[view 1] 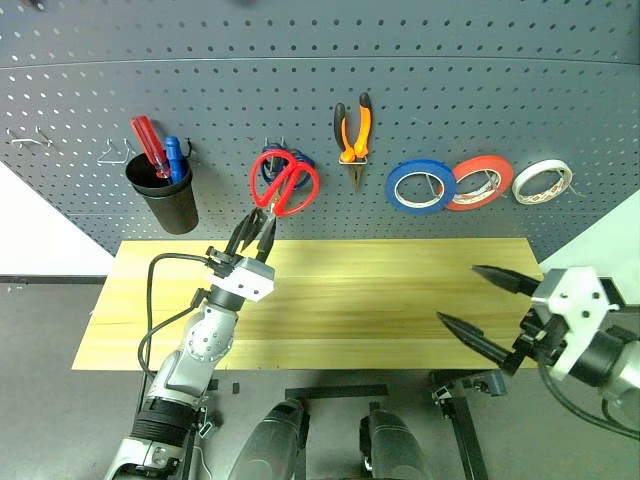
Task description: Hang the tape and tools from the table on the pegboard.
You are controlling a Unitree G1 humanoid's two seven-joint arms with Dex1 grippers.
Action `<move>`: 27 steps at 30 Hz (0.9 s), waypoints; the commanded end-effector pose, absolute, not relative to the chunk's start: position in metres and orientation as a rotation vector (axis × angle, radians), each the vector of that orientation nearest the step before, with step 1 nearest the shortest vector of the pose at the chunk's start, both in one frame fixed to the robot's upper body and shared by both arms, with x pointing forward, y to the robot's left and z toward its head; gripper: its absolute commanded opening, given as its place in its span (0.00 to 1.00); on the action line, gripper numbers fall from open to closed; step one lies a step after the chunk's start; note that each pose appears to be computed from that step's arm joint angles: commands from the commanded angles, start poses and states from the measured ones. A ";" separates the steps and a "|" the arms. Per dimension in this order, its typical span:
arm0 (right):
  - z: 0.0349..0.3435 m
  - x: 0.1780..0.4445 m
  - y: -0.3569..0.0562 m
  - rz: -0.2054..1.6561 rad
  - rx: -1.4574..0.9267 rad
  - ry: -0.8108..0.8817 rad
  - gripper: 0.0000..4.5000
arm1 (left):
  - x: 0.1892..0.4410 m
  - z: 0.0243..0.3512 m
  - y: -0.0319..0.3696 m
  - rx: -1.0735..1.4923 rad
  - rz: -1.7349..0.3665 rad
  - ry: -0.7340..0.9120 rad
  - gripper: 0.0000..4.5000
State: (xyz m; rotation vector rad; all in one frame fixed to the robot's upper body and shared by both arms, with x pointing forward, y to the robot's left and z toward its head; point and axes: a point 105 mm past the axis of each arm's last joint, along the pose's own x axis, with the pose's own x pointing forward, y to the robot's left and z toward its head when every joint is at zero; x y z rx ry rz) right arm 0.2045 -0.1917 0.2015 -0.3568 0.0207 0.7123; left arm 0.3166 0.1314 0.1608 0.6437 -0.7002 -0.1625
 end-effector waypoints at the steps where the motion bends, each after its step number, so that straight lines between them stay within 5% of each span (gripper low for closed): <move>1: 0.229 0.196 -0.187 0.743 -0.350 -0.097 1.00 | 0.314 0.170 0.136 0.652 -0.144 -0.746 0.24; 27: 0.262 0.183 -0.190 0.747 -0.246 -0.208 1.00 | 0.328 0.168 0.141 0.657 -0.102 -0.736 0.24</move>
